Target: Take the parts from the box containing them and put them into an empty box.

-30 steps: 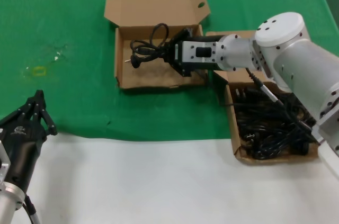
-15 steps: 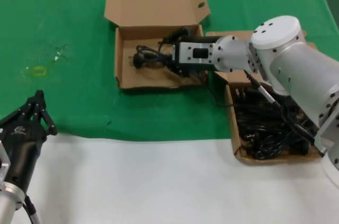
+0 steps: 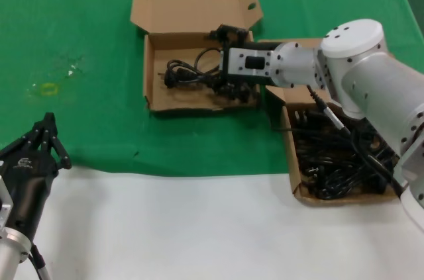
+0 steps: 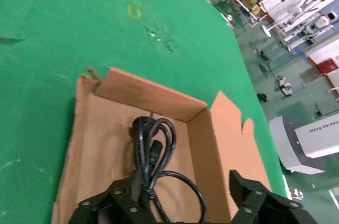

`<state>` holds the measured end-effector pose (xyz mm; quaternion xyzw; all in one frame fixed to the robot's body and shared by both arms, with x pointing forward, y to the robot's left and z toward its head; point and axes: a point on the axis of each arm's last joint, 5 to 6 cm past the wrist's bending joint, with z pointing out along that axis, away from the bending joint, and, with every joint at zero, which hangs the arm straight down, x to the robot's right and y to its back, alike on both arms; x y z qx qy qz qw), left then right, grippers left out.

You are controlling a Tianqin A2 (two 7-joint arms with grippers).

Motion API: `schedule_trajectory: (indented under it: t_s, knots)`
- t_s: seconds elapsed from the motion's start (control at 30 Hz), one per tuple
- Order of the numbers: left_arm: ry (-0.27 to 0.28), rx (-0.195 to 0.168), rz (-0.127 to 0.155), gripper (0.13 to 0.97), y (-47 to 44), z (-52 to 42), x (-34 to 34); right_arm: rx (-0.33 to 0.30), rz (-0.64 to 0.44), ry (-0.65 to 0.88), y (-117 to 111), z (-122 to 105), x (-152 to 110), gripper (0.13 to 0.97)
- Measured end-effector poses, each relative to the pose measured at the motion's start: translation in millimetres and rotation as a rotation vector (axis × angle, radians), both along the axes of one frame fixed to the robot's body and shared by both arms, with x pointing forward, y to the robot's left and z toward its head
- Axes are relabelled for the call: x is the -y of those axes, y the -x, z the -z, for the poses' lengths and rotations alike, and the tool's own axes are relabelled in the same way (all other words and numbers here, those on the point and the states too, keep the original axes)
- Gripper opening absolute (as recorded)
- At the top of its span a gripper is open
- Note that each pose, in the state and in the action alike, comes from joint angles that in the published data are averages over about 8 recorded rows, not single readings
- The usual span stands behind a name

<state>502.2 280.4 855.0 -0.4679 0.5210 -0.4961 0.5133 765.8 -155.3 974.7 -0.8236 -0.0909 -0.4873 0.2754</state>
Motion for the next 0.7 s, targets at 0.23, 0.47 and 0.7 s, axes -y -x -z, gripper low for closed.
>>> schedule_trajectory:
  t_s: [0.23,0.47,0.7]
  knots:
    - [0.0,0.0,0.0,0.144,0.0,0.0,0.0,0.004,0.007,-0.027,-1.7,-4.1,9.1,0.648]
    - [0.0,0.0,0.0,0.144,0.0,0.0,0.0,0.001,0.002,-0.047,-1.8,-4.8,17.6,0.715]
    - [0.0,0.0,0.0,0.145,0.0,0.0,0.0,-0.001,-0.001,-0.052,-1.7,-4.9,19.2,0.839]
